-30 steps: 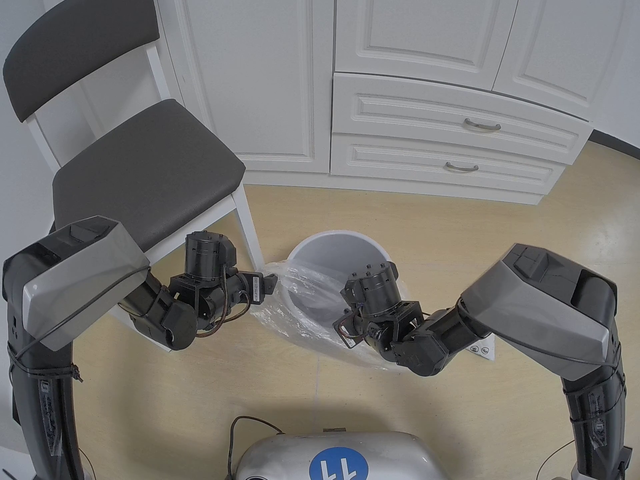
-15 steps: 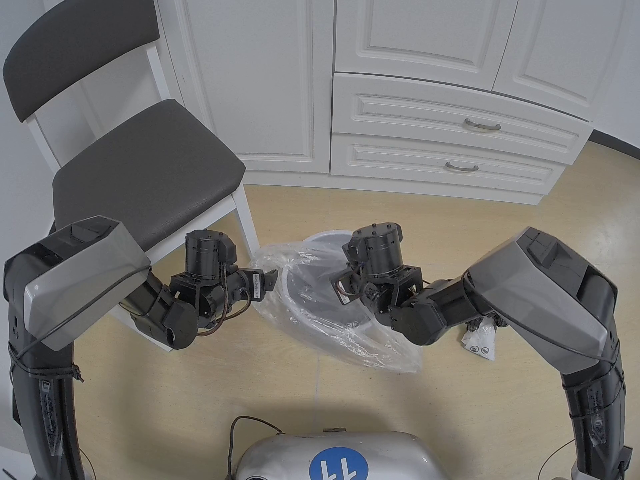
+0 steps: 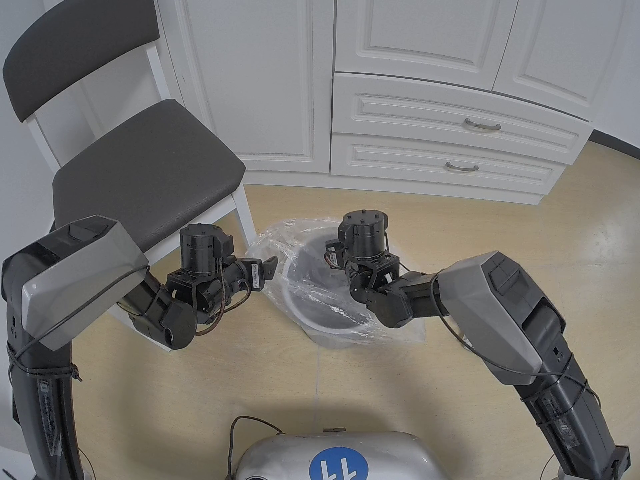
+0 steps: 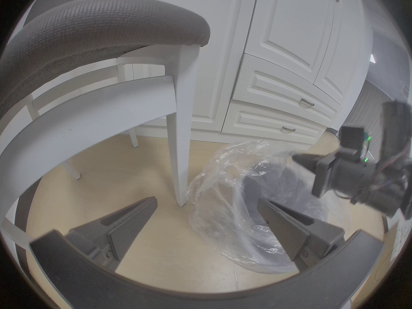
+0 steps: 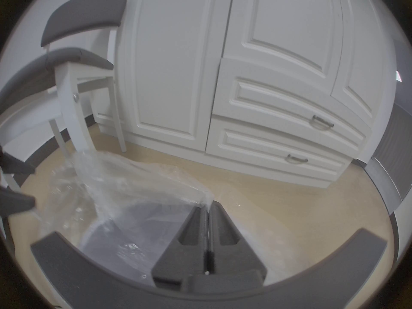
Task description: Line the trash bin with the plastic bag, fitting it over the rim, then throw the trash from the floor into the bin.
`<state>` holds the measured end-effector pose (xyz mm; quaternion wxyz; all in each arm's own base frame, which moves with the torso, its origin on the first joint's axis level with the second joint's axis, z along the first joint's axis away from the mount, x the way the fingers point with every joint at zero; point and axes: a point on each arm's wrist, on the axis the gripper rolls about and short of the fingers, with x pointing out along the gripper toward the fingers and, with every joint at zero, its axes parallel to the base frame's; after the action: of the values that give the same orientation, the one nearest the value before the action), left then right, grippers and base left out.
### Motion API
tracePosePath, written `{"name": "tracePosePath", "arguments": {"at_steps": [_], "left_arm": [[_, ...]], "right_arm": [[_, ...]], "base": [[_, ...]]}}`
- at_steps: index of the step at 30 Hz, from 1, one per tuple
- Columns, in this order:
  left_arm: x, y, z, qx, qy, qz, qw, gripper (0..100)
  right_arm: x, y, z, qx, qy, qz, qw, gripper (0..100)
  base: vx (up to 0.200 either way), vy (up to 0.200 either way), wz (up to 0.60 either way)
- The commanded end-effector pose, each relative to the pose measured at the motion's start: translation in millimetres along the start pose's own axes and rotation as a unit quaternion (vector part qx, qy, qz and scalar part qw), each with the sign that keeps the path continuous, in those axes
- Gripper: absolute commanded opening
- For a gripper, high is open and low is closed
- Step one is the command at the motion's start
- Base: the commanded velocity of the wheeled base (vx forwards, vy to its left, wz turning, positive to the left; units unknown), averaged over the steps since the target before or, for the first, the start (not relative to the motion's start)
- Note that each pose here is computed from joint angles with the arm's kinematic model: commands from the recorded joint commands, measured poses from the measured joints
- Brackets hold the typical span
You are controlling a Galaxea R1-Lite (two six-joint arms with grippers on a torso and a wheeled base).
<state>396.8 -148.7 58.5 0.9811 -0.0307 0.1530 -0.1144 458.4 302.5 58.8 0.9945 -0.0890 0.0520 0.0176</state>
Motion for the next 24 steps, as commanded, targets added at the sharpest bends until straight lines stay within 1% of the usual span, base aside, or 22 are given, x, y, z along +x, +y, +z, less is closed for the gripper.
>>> {"name": "tracePosePath", "arguments": {"at_steps": [1, 4, 10, 12, 13, 19, 20, 24], "left_arm": [[-1.0, -0.9, 1.0, 0.0, -0.003, -0.001, 1.0, 100], [-0.8, -1.0, 1.4, -0.001, -0.004, -0.001, 1.0, 100], [-1.0, -1.7, 2.4, -0.001, -0.014, -0.002, 0.9999, 100], [-1.0, -1.8, 2.6, -0.001, -0.015, -0.002, 0.9999, 100], [-1.7, -1.5, 1.3, 0.0, -0.015, -0.002, 0.9999, 100], [-2.0, -1.6, 2.1, -0.001, -0.016, -0.003, 0.9999, 100], [-2.0, -1.6, 2.1, -0.001, -0.016, -0.003, 0.9999, 100], [-1.8, -1.6, 2.5, 0.0, -0.017, -0.003, 0.9999, 100]], "right_arm": [[13.2, 2.5, -35.7, -0.01, 0.021, -0.005, 0.9997, 0], [13.1, 2.4, -34.1, -0.006, 0.017, -0.004, 0.9998, 0], [11.9, -0.9, -17.2, 0.017, -0.021, -0.002, 0.9996, 0], [11.9, -1.0, -17.0, 0.017, -0.022, -0.002, 0.9996, 0], [9.9, -3.5, -5.4, 0.025, -0.034, -0.002, 0.9991, 0], [10.0, -11.6, 10.2, 0.037, -0.062, 0.001, 0.9974, 0], [10.2, -18.1, 20.3, 0.044, -0.078, 0.007, 0.996, 100], [6.8, -23.9, 36.4, 0.051, -0.089, 0.005, 0.9948, 100]], "base": [[0.0, 0.0, 0.0], [0.0, 0.0, 0.0], [0.0, 0.0, 0.0], [0.0, 0.0, 0.0], [0.0, 0.0, 0.0], [0.0, 0.0, 0.0], [0.0, 0.0, 0.0], [0.0, 0.0, 0.0]]}}
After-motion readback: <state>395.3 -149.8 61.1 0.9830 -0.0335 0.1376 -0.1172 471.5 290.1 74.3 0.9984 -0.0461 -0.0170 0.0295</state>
